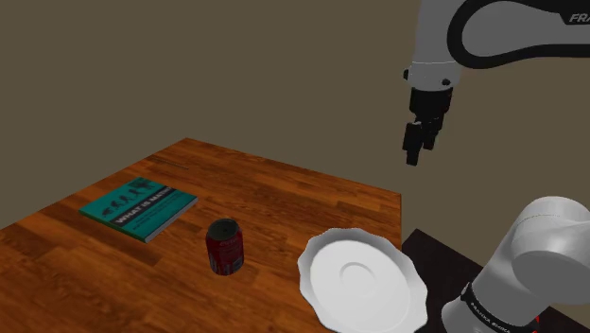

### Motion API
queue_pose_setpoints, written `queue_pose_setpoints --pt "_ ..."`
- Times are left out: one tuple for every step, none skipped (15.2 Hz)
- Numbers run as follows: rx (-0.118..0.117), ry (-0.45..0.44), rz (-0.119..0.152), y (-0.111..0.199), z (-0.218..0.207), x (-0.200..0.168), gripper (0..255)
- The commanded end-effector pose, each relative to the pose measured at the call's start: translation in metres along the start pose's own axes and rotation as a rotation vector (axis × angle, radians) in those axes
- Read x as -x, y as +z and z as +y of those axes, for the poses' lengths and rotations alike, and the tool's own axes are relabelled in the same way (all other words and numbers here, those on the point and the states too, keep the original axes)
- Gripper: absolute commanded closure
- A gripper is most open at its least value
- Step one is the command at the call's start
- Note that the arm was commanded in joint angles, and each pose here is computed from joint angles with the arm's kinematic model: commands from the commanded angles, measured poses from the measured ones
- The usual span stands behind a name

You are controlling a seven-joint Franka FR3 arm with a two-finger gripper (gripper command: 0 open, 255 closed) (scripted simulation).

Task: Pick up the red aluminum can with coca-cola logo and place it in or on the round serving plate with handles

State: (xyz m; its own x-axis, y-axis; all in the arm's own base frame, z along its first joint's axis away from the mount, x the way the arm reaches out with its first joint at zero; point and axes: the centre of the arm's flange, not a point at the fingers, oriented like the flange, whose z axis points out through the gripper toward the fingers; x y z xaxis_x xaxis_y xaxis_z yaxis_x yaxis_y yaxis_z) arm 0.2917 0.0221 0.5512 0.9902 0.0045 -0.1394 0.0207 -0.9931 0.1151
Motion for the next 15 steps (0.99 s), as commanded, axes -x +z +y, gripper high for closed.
queue_pose_setpoints --pt "0.0 0.0 0.0 0.0 0.0 0.0 0" --pt "-0.003 -0.003 0.004 0.003 -0.011 -0.006 0" --pt "-0.005 -0.005 0.008 0.005 -0.022 -0.011 0" --pt "-0.008 -0.008 0.012 0.007 -0.033 -0.017 0" --pt "-0.011 -0.011 0.017 0.01 -0.044 -0.023 0" --pt "-0.014 -0.013 0.021 0.012 -0.055 -0.028 0" --pt "-0.016 -0.016 0.025 0.014 -0.066 -0.034 0" --pt "-0.019 -0.019 0.029 0.016 -0.077 -0.039 0" --pt "-0.022 -0.022 0.033 0.019 -0.088 -0.045 0" --pt "-0.024 -0.024 0.037 0.021 -0.099 -0.05 0" --pt "-0.027 -0.027 0.041 0.023 -0.11 -0.056 0" --pt "-0.03 -0.03 0.046 0.025 -0.121 -0.061 0" --pt "-0.033 -0.032 0.05 0.027 -0.132 -0.067 0" --pt "-0.035 -0.035 0.054 0.029 -0.143 -0.072 0" --pt "-0.038 -0.038 0.058 0.03 -0.155 -0.077 0"
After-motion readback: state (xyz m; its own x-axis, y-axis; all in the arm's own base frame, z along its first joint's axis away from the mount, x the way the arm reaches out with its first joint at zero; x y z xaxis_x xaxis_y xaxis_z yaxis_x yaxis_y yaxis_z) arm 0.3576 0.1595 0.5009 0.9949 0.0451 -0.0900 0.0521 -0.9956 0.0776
